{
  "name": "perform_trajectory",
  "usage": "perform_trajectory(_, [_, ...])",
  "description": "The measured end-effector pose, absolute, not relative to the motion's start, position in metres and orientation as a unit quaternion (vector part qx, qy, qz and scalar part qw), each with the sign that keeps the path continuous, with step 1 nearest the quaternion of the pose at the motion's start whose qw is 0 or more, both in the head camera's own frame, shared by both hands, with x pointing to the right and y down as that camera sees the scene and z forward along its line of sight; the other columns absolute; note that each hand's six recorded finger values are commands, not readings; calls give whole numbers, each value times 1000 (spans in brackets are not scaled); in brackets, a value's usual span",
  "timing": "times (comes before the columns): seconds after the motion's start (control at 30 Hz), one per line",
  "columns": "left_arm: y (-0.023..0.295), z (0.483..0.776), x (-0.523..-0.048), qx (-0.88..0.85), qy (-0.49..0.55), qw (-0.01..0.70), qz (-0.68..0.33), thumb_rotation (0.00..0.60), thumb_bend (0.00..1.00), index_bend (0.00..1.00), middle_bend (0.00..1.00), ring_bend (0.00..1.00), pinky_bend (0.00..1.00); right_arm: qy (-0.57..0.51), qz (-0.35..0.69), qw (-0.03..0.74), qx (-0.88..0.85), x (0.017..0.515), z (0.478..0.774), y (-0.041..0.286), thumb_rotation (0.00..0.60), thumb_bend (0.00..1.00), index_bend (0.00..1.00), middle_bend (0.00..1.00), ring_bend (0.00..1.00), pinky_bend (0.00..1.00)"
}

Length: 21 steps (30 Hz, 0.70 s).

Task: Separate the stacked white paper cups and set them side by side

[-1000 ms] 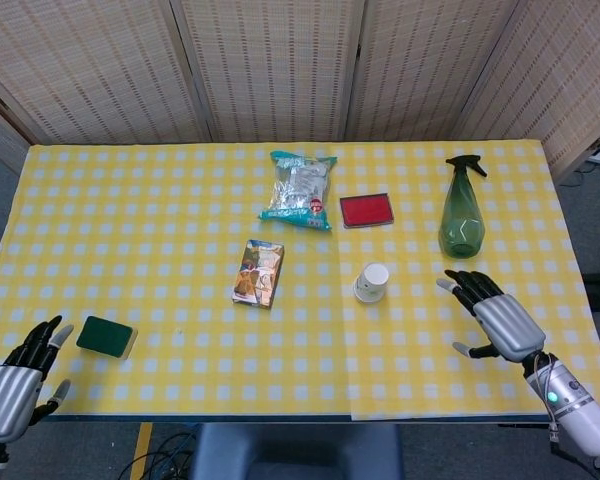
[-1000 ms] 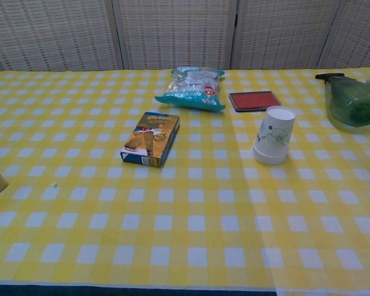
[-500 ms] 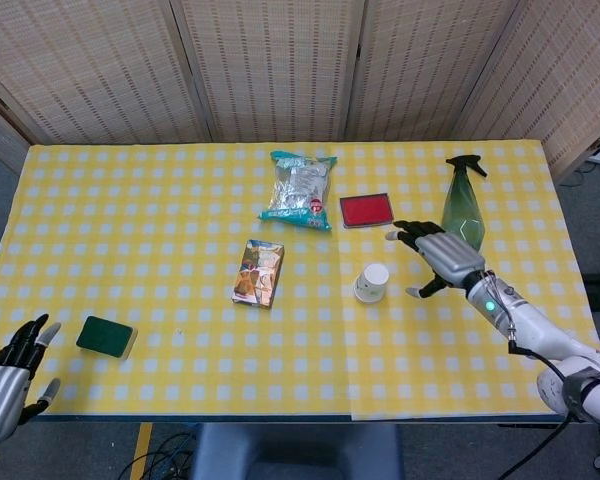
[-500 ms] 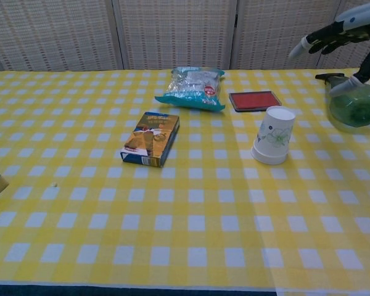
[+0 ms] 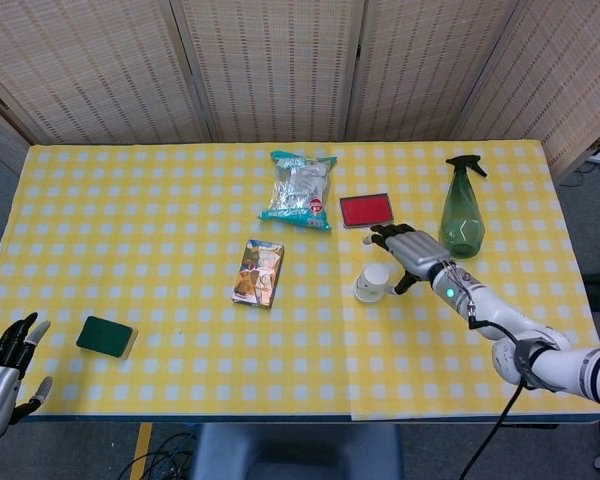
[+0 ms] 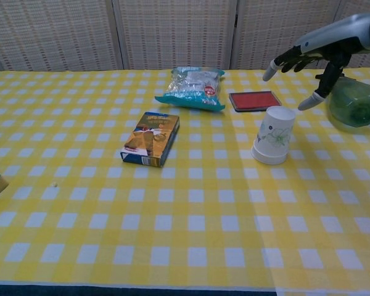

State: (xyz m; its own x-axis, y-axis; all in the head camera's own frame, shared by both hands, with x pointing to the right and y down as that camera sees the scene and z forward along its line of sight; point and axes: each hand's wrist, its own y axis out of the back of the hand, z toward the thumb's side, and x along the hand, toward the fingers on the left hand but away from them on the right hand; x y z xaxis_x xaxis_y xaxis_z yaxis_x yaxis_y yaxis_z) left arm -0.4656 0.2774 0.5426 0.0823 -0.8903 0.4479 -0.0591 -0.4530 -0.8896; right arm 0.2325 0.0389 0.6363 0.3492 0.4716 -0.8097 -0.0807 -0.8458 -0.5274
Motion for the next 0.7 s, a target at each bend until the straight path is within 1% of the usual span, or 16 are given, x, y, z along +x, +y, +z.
perform_trajectory(0.5, [276,543,-468,-635,374,366,-568,600,382,0,0,44,291,-103,579,249,-769,226,664,43,600,242,179,0,0,0])
perform_trajectory(0.7, [276,542,-469,-636,374,365,-568,600,381,0,0,44,291,-97,582,251,-767,223,671,46,600,242,199,0,0,0])
